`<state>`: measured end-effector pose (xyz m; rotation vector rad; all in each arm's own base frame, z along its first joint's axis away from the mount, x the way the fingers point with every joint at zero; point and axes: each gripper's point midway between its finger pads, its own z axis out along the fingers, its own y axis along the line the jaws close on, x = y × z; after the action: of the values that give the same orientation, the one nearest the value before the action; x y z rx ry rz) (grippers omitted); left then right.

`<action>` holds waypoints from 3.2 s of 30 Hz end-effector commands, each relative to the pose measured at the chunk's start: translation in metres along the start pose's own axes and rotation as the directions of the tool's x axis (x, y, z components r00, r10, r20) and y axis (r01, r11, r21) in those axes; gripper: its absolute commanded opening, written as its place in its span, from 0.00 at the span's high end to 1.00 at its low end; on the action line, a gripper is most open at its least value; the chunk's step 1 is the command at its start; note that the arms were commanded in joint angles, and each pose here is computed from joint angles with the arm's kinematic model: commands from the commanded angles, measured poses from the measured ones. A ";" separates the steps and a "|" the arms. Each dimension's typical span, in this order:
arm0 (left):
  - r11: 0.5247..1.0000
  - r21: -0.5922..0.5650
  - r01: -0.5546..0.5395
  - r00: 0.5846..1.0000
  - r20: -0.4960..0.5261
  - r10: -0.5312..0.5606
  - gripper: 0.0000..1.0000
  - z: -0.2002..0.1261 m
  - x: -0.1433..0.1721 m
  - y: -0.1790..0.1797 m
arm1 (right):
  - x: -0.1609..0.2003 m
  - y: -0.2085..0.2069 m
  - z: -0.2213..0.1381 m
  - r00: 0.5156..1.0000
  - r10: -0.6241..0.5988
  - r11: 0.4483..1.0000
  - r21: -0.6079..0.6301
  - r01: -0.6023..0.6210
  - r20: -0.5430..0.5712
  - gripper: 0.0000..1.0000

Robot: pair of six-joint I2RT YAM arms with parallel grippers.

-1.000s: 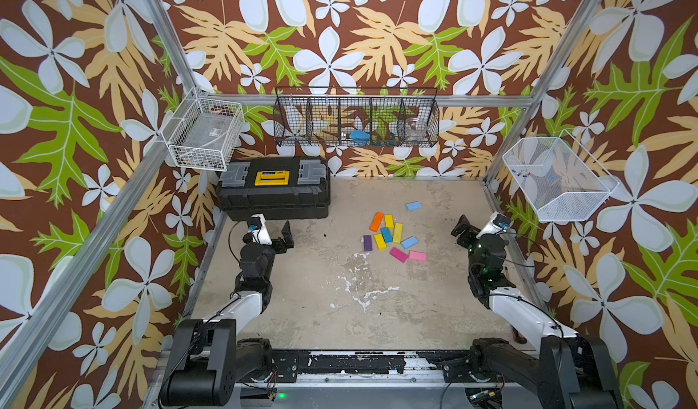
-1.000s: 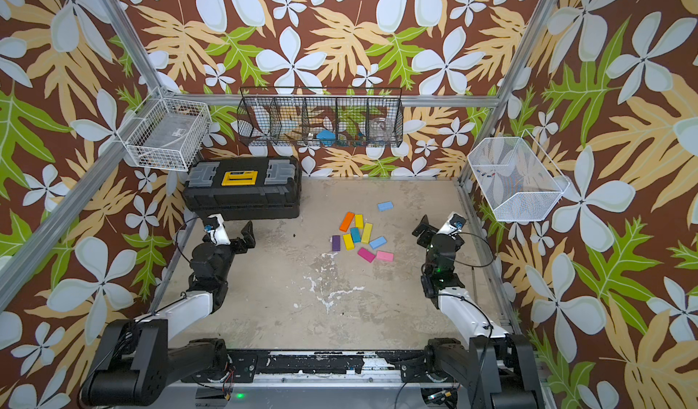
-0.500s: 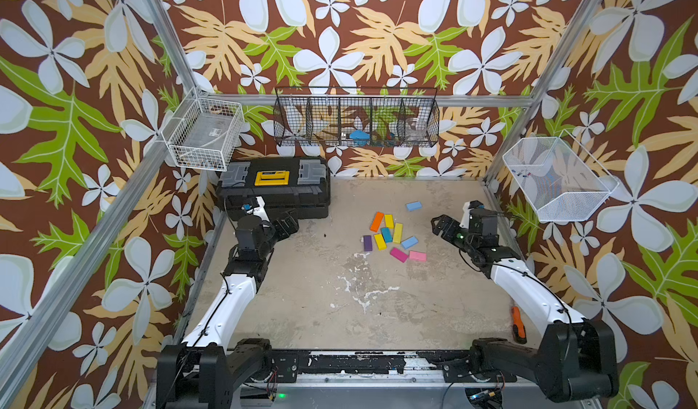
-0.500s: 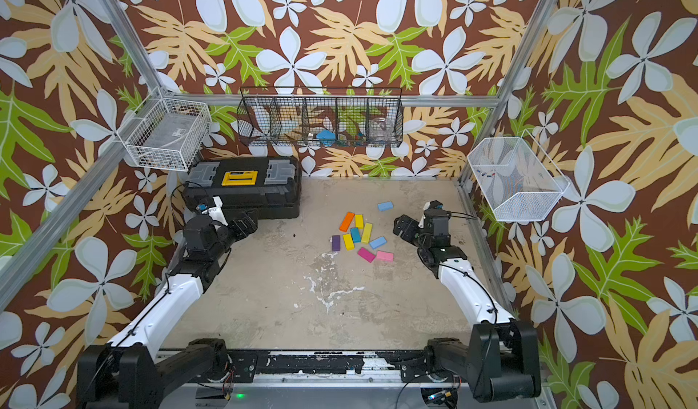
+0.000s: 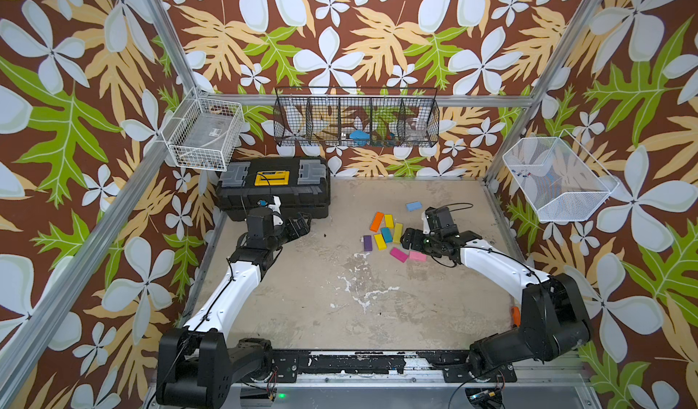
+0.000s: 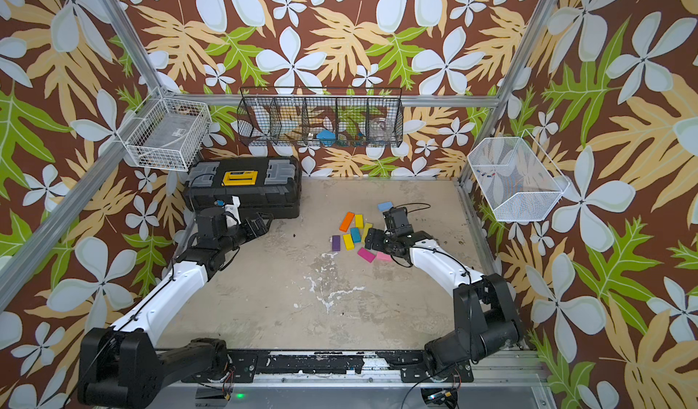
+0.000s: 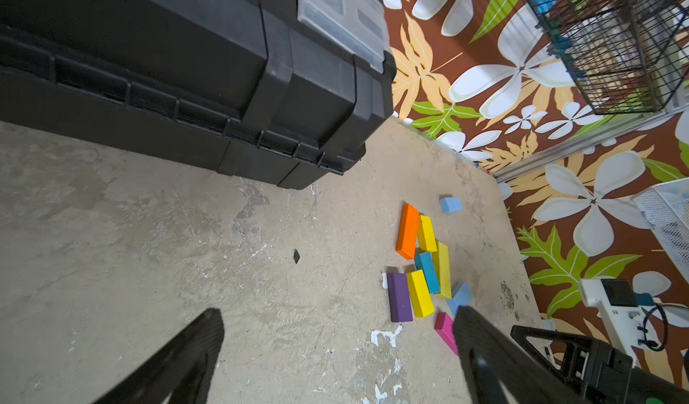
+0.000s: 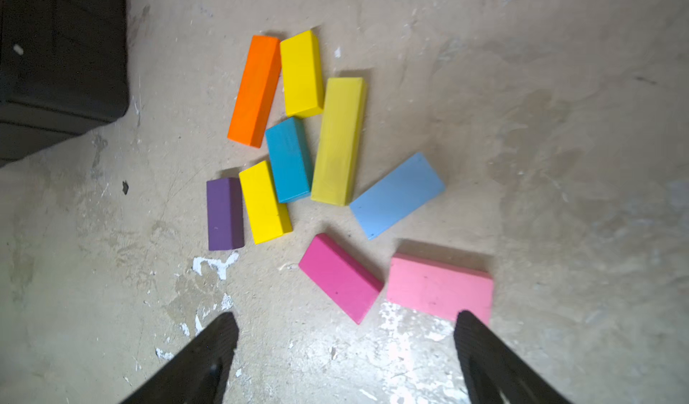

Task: Assemble the letter c with building blocks
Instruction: Adjust the building block at the center of the board.

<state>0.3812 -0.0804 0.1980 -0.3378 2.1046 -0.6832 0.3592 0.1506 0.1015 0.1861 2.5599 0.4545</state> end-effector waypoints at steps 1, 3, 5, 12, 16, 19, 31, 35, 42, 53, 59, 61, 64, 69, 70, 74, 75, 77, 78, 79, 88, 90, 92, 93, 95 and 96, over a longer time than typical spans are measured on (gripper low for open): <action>1.000 0.003 0.003 1.000 -0.011 -0.003 0.00 0.005 -0.002 -0.002 | 0.008 -0.006 0.005 0.999 0.039 0.997 0.069 -0.039 -0.008 0.09; 1.000 0.002 -0.003 1.000 -0.013 0.003 0.00 0.007 -0.003 -0.002 | 0.012 -0.009 0.008 0.997 0.075 0.993 0.091 -0.075 -0.002 0.10; 1.000 0.005 -0.006 1.000 -0.015 0.006 0.00 0.008 -0.004 -0.003 | 0.012 -0.016 0.010 0.994 0.106 0.987 0.117 -0.107 0.010 0.10; 1.000 0.018 0.002 1.000 -0.029 -0.001 0.00 0.012 -0.004 -0.006 | 0.002 -0.044 0.014 0.999 0.025 0.956 0.293 -0.034 0.036 0.13; 1.000 0.022 0.005 0.999 -0.035 -0.004 0.00 0.012 -0.002 -0.006 | 0.001 -0.058 0.020 1.000 0.008 0.935 0.354 -0.016 0.024 0.17; 1.000 0.020 0.005 0.999 -0.037 -0.005 0.00 0.012 -0.001 -0.005 | 0.004 -0.066 0.027 1.000 0.022 0.932 0.362 -0.022 0.005 0.21; 1.000 0.017 0.017 0.999 -0.047 -0.016 0.00 0.012 0.006 -0.001 | 0.016 -0.065 0.040 0.999 -0.002 0.944 0.330 0.017 -0.045 0.26; 0.999 0.020 0.025 0.999 -0.048 -0.024 0.00 0.013 0.007 -0.001 | 0.022 -0.068 0.043 0.998 -0.007 0.942 0.333 0.028 -0.062 0.26; 0.999 0.023 0.031 0.998 -0.051 -0.030 0.00 0.015 0.007 -0.001 | 0.024 -0.066 0.045 0.998 -0.011 0.949 0.314 0.032 -0.068 0.26; 0.999 0.019 0.045 0.997 -0.059 -0.044 0.00 0.016 0.010 0.001 | 0.028 -0.064 0.049 0.995 -0.048 0.949 0.307 0.074 -0.091 0.22; 0.999 0.019 0.048 0.997 -0.058 -0.046 0.00 0.016 0.010 0.001 | 0.030 -0.066 0.048 0.994 -0.056 0.946 0.312 0.082 -0.093 0.24; 0.999 0.019 0.048 0.997 -0.059 -0.047 0.00 0.016 0.010 0.001 | 0.029 -0.066 0.046 0.994 -0.061 0.946 0.314 0.087 -0.090 0.26; 0.999 0.016 0.049 0.997 -0.063 -0.048 0.00 0.017 0.012 0.002 | 0.030 -0.068 0.045 0.993 -0.072 0.944 0.316 0.099 -0.094 0.31; 0.998 0.016 0.053 0.996 -0.066 -0.052 0.00 0.016 0.013 0.002 | 0.030 -0.066 0.037 0.993 -0.082 0.947 0.305 0.103 -0.079 0.41; 0.998 0.016 0.053 0.996 -0.067 -0.052 0.00 0.016 0.013 0.003 | 0.030 -0.066 0.035 0.993 -0.085 0.947 0.303 0.104 -0.078 0.43; 0.998 0.017 0.055 0.996 -0.071 -0.054 0.00 0.016 0.014 0.002 | 0.033 -0.066 0.027 0.994 -0.084 0.949 0.299 0.102 -0.074 0.43; 0.998 0.016 0.055 0.996 -0.072 -0.054 0.00 0.016 0.014 0.003 | 0.033 -0.066 0.026 0.994 -0.084 0.950 0.296 0.103 -0.074 0.43; 0.998 0.016 0.055 0.996 -0.071 -0.054 0.00 0.016 0.014 0.003 | 0.036 -0.067 0.023 0.994 -0.081 0.950 0.295 0.099 -0.073 0.43; 0.998 0.015 0.057 0.996 -0.073 -0.056 0.00 0.016 0.015 0.003 | 0.038 -0.068 0.023 0.994 -0.080 0.950 0.296 0.099 -0.074 0.43; 0.998 0.016 0.059 0.996 -0.073 -0.057 0.00 0.016 0.015 0.003 | 0.040 -0.070 0.023 0.994 -0.080 0.949 0.299 0.100 -0.076 0.43; 0.998 0.018 0.063 0.995 -0.076 -0.061 0.00 0.016 0.015 0.003 | 0.050 -0.071 0.028 0.991 -0.088 0.948 0.297 0.115 -0.102 0.42; 0.998 0.018 0.062 0.995 -0.075 -0.060 0.00 0.016 0.015 0.002 | 0.052 -0.071 0.027 0.990 -0.092 0.946 0.300 0.120 -0.104 0.42; 0.998 0.019 0.061 0.995 -0.074 -0.059 0.00 0.016 0.014 0.002 | 0.055 -0.071 0.027 0.990 -0.094 0.946 0.301 0.123 -0.108 0.41; 0.998 0.019 0.061 0.995 -0.075 -0.060 0.00 0.016 0.014 0.002 | 0.056 -0.072 0.027 0.990 -0.093 0.946 0.301 0.122 -0.108 0.41; 0.998 0.019 0.063 0.995 -0.076 -0.061 0.00 0.016 0.015 0.002 | 0.058 -0.072 0.028 0.989 -0.093 0.945 0.302 0.124 -0.115 0.41; 0.998 0.017 0.063 0.995 -0.077 -0.062 0.00 0.017 0.015 0.003 | 0.059 -0.072 0.029 0.989 -0.094 0.944 0.305 0.126 -0.116 0.40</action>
<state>0.3843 -0.0893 0.1757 -0.3839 2.1739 -0.7532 0.3214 0.1047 0.0245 0.1358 2.7157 0.0223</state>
